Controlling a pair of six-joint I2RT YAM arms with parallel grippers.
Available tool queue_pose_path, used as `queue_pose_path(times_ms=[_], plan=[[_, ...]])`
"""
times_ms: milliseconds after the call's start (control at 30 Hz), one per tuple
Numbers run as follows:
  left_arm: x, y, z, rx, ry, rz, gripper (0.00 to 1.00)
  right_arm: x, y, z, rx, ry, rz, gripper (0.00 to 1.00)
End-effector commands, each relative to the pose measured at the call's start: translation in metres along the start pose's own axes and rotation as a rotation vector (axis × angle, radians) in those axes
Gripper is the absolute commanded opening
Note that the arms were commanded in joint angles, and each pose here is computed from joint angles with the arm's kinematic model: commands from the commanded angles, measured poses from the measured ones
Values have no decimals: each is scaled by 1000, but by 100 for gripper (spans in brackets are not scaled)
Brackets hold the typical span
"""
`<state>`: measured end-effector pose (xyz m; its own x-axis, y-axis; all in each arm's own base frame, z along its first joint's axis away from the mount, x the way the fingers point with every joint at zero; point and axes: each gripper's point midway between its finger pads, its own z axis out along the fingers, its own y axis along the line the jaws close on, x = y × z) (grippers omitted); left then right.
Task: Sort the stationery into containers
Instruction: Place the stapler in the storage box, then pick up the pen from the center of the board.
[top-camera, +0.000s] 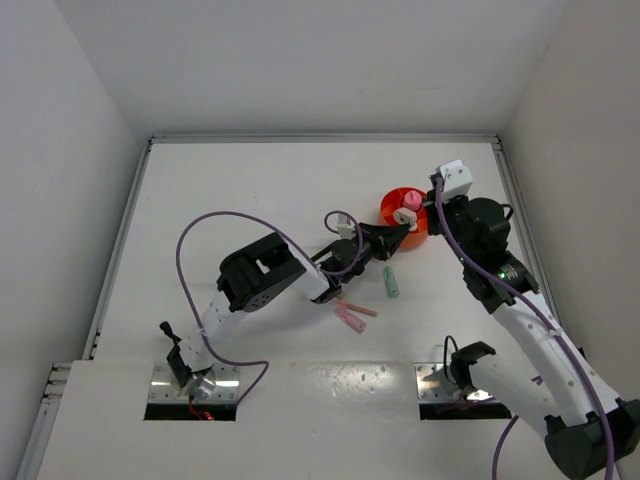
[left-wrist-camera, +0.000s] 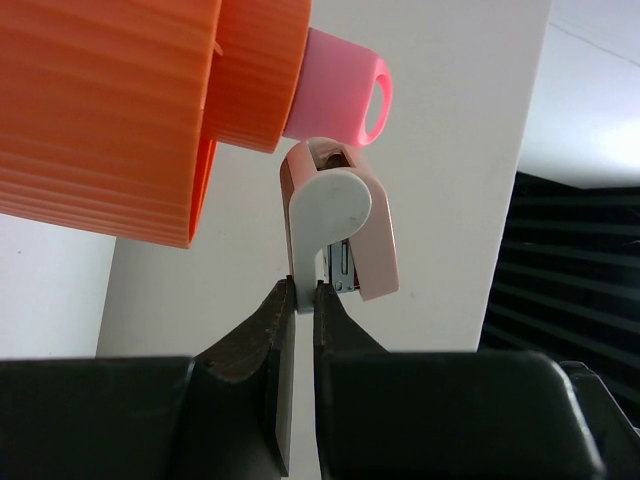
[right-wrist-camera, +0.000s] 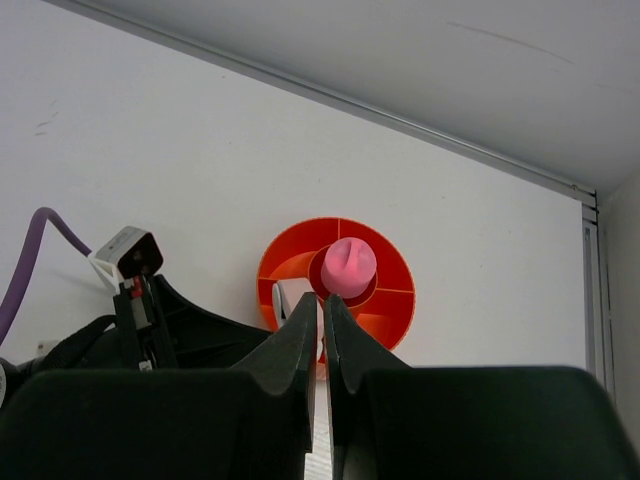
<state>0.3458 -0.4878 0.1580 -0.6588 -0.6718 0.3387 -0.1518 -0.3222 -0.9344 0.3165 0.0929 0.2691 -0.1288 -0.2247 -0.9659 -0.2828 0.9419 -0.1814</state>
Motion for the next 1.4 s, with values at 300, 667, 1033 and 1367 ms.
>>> queue_pose_path(times_ms=[300,667,1033,1367], plan=[[23,-62,-15,296,84,-167,0,-11,-7,0,35,-52,1,6],[23,-58,-13,288,82,-174,12,-13,-8,-2,36,-61,2,6],[21,-54,-11,270,75,-169,34,-13,-8,-2,36,-61,2,6],[54,-82,-18,283,192,-66,32,-11,-8,-4,36,-61,-7,10]])
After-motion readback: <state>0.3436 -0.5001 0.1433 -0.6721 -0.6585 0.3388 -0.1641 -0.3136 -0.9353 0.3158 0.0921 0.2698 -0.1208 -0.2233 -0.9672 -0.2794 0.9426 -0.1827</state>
